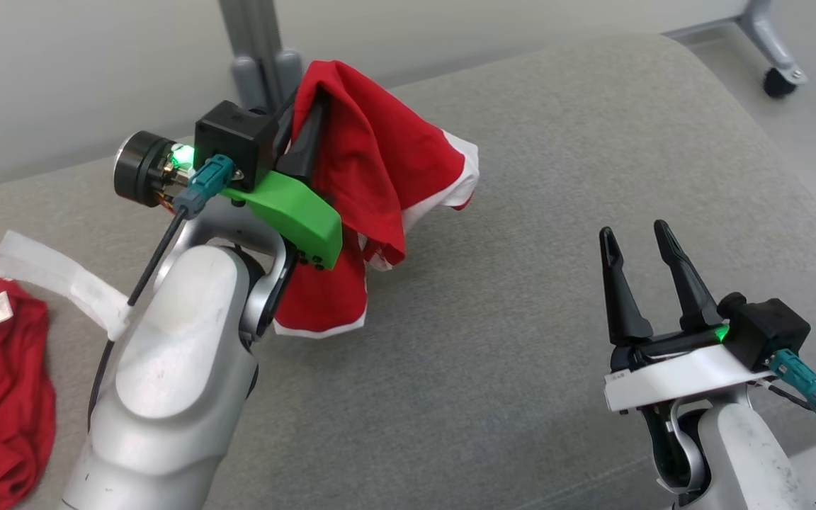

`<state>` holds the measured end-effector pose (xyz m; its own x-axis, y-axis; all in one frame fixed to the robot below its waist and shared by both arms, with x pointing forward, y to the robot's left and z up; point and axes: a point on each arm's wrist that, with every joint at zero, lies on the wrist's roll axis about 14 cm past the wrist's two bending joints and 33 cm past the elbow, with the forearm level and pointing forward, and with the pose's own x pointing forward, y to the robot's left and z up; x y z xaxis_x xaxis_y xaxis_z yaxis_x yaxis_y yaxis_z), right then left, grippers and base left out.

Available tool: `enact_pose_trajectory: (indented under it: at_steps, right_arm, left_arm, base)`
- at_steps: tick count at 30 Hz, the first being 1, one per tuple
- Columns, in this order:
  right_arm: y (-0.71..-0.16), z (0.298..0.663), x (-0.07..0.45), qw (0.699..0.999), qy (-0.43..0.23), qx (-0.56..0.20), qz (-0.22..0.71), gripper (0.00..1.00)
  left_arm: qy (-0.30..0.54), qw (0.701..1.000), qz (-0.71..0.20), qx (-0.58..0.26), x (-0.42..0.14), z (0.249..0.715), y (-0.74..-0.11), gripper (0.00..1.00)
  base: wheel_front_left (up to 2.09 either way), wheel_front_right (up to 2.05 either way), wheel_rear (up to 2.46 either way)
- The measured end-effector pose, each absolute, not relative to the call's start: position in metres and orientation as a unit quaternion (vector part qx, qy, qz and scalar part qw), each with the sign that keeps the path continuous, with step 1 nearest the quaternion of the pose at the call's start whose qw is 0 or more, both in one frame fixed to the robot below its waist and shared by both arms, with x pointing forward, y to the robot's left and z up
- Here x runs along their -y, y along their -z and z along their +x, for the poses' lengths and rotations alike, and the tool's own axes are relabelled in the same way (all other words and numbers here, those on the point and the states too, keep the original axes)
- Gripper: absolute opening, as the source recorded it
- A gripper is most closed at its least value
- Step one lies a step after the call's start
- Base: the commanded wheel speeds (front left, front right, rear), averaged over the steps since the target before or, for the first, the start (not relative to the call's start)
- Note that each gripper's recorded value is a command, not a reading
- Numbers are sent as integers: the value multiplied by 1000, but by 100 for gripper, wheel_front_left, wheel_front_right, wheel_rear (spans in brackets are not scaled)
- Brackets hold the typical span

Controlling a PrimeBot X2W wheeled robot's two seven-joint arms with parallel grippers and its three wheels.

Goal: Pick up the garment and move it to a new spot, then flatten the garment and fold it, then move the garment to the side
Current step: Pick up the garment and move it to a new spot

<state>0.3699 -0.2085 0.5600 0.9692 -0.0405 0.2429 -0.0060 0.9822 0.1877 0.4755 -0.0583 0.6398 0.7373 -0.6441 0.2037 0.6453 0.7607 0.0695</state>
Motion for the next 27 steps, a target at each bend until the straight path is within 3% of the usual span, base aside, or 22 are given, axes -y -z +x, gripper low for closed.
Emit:
enact_pose_trajectory:
  at_steps: [9, 10, 11, 19, 27]
  right_arm:
    - [-547, 346, 255, 987, 86, 105, 83, 100]
    - [-546, 344, 257, 987, 90, 102, 82, 100]
    - [-544, 343, 260, 987, 95, 99, 81, 100]
    - [-534, 346, 262, 989, 100, 82, 73, 100]
    - [-531, 358, 247, 992, 74, 79, 67, 100]
  left_arm:
    - [382, 922, -8, 65, 116, 504, -592, 0]
    - [381, 923, -6, 52, 119, 507, -582, 33]
    - [380, 924, 1, 32, 121, 510, -567, 100]
    - [354, 935, -10, -8, 113, 520, -514, 100]
    - [353, 935, -29, -26, 86, 493, -493, 100]
  base:
    - [0, 0, 0]
    - [0, 0, 0]
    - [0, 0, 0]
    - [0, 0, 0]
    - [0, 0, 0]
